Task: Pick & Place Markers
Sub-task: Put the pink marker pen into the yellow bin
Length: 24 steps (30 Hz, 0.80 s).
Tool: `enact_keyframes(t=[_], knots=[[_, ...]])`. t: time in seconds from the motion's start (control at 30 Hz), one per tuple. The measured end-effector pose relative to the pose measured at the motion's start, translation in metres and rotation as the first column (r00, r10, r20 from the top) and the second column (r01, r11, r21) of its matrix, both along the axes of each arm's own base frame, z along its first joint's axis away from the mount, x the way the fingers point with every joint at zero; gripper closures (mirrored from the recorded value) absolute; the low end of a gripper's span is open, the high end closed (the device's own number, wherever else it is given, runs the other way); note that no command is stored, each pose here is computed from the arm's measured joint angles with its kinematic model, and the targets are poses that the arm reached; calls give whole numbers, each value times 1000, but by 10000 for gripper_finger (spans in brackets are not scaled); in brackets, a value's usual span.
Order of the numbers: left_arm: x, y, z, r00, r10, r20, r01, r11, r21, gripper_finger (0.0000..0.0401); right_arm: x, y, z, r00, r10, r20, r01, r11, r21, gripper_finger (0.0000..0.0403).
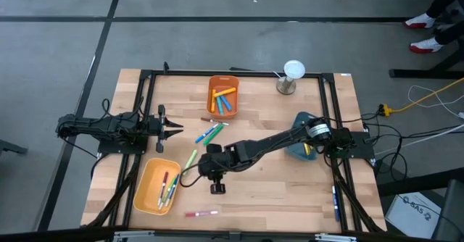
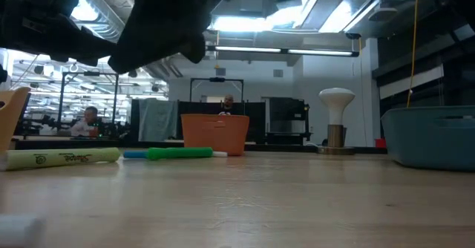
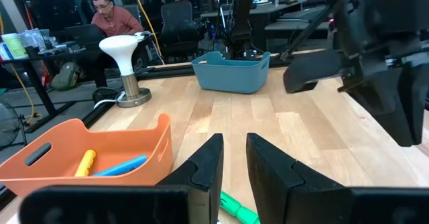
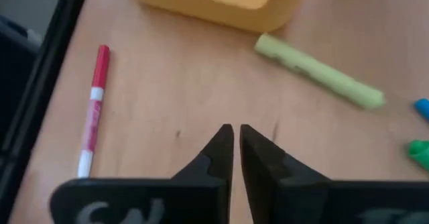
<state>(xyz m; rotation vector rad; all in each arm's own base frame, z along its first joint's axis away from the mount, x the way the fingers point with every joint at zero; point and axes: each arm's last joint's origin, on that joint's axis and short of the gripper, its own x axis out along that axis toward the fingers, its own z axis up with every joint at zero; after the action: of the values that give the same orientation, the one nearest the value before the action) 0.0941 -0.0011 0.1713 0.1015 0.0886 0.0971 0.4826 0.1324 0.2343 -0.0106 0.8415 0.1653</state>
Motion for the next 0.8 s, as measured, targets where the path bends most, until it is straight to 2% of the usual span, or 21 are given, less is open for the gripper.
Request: enact_keyframes(t=[0.13,0.33,0.47,0.63,0.8], knots=[[0,0,0,1000,0,0,0,1000,0,342,-2,4,-1,999,25,-34,-23,998,64,342],[0,0,0,1000,0,0,0,1000,0,342,-5,6,-5,997,-16,-74,24,994,110,256],[0,0,0,1000,0,-1,0,1000,0,342,-5,7,-5,996,23,-82,-12,991,131,214],[0,0,0,1000,0,0,0,1000,0,343,-7,8,-6,993,54,-110,-35,984,172,195],[0,0,0,1000,0,0,0,1000,0,341,-10,11,-7,989,60,-133,-38,986,164,193]])
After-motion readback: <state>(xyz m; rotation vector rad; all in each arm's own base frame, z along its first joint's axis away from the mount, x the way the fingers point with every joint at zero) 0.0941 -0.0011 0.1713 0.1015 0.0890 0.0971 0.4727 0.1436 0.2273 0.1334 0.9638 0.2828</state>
